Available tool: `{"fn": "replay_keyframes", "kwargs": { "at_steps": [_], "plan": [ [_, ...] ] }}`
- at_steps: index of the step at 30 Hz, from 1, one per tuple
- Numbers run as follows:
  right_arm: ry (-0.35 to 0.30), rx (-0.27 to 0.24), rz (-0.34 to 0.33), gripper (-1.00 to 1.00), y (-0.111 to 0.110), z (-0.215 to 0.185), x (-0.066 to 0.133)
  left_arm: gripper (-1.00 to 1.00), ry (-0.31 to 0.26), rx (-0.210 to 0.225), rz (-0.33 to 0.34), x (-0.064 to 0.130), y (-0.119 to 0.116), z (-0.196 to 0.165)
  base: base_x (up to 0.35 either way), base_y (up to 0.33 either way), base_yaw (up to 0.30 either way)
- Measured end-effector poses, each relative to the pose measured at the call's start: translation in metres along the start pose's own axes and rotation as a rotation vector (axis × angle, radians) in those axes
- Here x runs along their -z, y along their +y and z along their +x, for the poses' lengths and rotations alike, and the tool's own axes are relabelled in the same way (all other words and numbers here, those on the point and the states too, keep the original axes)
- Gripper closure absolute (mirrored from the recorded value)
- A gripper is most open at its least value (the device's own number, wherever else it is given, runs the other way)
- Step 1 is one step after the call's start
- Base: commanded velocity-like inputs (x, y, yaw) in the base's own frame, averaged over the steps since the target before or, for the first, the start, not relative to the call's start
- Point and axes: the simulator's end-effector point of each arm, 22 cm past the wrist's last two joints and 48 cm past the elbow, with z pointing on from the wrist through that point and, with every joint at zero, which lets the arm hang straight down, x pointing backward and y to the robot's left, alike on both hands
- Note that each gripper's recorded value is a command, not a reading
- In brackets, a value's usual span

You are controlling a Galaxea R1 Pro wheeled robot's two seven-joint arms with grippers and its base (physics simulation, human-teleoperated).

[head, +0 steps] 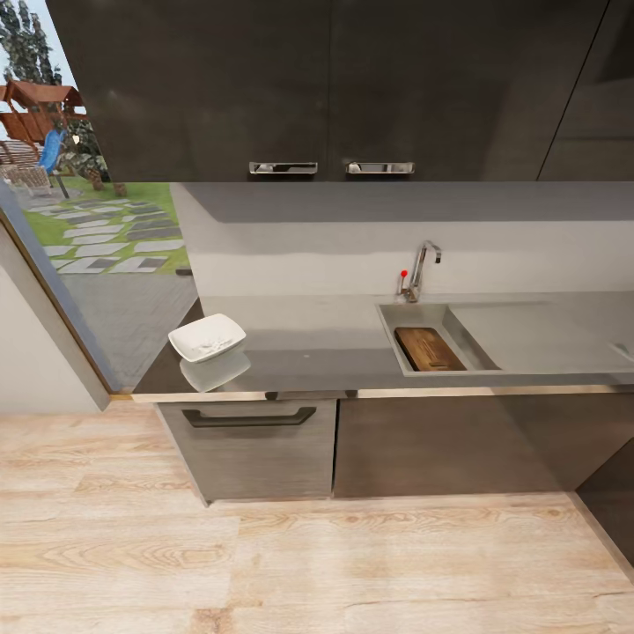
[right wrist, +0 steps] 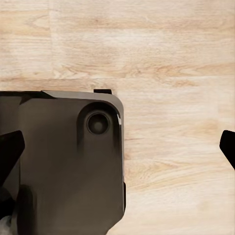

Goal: In the kitchen, take the Vidalia onion out of the sink, dice it on the chopping board with the paring knife, put the diced onion into the bowl on the countertop, then place both the paring knife and the chopping board into the sink.

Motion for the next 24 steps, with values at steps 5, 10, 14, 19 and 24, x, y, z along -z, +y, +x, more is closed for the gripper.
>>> {"fn": "replay_keyframes", "kwargs": {
  "at_steps": [5,10,14,19,24],
  "plan": [
    [0.0,0.0,0.0,-1.0,0.0001,0.0,0.0,-1.0,0.0,0.0,0.0,0.0,0.0,0.0,0.0,0.0,0.0],
    [0.0,0.0,0.0,-1.0,0.0002,0.0,0.0,-1.0,0.0,0.0,0.0,0.0,0.0,0.0,0.0,0.0,0.0],
    [0.0,0.0,-0.001,-1.0,0.0002,0.0002,0.0001,-1.0,0.0,0.0,0.0,0.0,0.0,0.0001,0.0,0.0,0.0],
    [0.0,0.0,0.0,-1.0,-0.0003,0.0001,0.0,-1.0,0.0,0.0,0.0,0.0,0.0,0.0,0.0,0.0,0.0],
    [0.0,0.0,0.0,-1.0,-0.0003,0.0001,0.0,-1.0,0.0,0.0,0.0,0.0,0.0,0.0001,0.0,0.0,0.0]
  ]
}}
